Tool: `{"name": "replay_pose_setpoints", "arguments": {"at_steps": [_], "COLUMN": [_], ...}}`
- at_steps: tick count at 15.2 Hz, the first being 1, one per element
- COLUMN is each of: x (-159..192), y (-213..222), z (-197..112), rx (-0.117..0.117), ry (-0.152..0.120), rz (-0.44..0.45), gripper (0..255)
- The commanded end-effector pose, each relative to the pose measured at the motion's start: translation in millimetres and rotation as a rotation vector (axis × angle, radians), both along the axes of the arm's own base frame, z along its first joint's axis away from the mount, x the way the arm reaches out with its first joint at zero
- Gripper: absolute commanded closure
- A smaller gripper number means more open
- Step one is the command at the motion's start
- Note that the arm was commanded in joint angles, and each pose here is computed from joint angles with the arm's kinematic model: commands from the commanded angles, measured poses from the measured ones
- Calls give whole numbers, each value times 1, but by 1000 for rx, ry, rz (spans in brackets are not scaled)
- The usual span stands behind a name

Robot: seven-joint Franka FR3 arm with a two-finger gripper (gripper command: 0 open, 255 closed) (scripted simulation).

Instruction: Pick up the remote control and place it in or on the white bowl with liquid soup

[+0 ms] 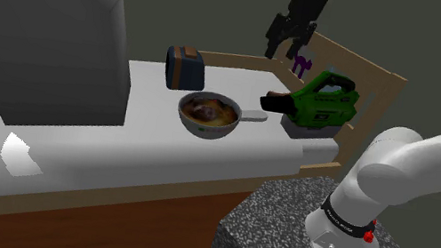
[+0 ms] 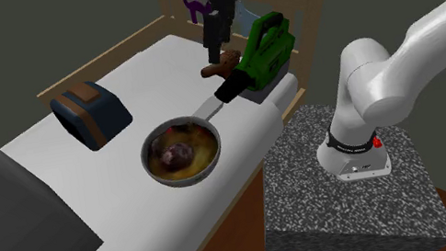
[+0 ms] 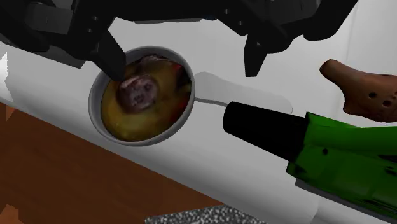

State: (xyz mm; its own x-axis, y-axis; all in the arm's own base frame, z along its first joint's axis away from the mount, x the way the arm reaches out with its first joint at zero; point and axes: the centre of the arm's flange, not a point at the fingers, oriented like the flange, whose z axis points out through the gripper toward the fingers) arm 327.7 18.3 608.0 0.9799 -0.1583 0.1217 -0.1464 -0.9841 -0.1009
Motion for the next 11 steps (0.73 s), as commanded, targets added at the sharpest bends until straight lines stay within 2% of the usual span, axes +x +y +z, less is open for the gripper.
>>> {"name": "replay_pose_setpoints", "arguments": {"at_steps": [1, 11], "x": [0, 57], "y": [0, -41], "z": [0, -115], "rx": [0, -61], "ry": [0, 36], "rz": [0, 549], "gripper": [0, 0]}}
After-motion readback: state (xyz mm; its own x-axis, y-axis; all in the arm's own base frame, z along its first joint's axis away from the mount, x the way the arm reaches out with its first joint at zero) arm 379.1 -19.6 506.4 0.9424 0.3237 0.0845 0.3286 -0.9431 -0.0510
